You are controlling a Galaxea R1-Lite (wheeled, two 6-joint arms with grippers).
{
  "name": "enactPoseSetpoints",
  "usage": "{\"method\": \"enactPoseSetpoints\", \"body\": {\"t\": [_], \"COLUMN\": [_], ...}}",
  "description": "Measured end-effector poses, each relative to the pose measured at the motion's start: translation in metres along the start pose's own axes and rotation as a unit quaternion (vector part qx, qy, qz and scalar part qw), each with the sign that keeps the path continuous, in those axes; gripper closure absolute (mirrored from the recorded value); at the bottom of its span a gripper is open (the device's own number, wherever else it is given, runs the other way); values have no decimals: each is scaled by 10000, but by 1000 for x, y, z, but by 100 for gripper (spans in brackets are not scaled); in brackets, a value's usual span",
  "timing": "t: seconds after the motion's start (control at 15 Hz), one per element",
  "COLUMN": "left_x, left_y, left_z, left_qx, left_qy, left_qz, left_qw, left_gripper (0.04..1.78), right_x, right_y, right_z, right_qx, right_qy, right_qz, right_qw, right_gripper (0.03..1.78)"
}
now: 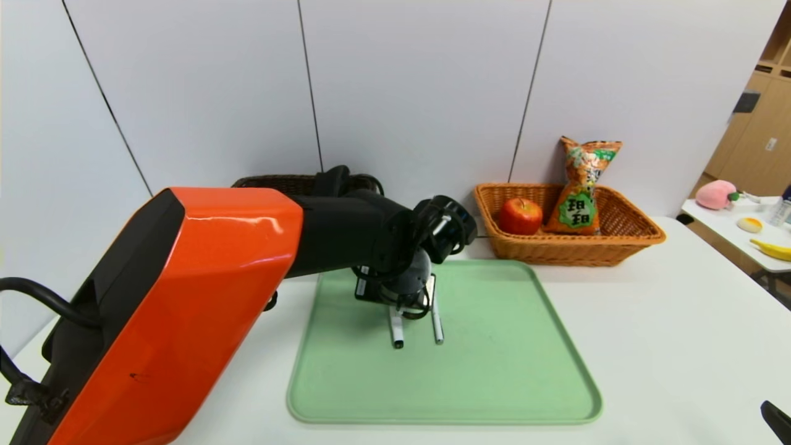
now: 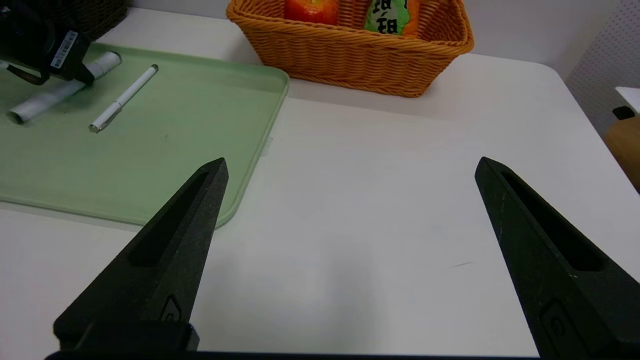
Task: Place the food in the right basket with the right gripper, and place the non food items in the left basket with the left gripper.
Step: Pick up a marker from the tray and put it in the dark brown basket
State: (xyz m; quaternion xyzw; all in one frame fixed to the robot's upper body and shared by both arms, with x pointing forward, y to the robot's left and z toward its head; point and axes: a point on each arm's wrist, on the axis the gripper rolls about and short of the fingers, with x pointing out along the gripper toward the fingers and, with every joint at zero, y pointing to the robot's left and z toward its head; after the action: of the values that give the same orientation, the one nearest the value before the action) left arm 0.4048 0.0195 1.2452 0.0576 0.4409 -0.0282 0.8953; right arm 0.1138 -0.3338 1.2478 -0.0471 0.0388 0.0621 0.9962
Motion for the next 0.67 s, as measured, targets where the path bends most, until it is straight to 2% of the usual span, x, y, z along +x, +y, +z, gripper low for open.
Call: {"method": "enactPoseSetpoints", "body": {"t": [0.4, 0.67], "left_x": [-10, -41], "left_y": [-5, 6], "left_z": [-2, 13], "left_qx": [-31, -51], "left_qy": [-35, -525], "left_qz": [-77, -76], "left_qw": [10000, 9986], "left_gripper": [164, 164], "right_x": [-4, -5], "right_y": [1, 1], "right_z": [-2, -1], "right_qx": [-11, -25], "right_qy": [19, -24], "right_qz": [15, 16], "right_qw": [10000, 10000], "right_gripper": [10, 10]}}
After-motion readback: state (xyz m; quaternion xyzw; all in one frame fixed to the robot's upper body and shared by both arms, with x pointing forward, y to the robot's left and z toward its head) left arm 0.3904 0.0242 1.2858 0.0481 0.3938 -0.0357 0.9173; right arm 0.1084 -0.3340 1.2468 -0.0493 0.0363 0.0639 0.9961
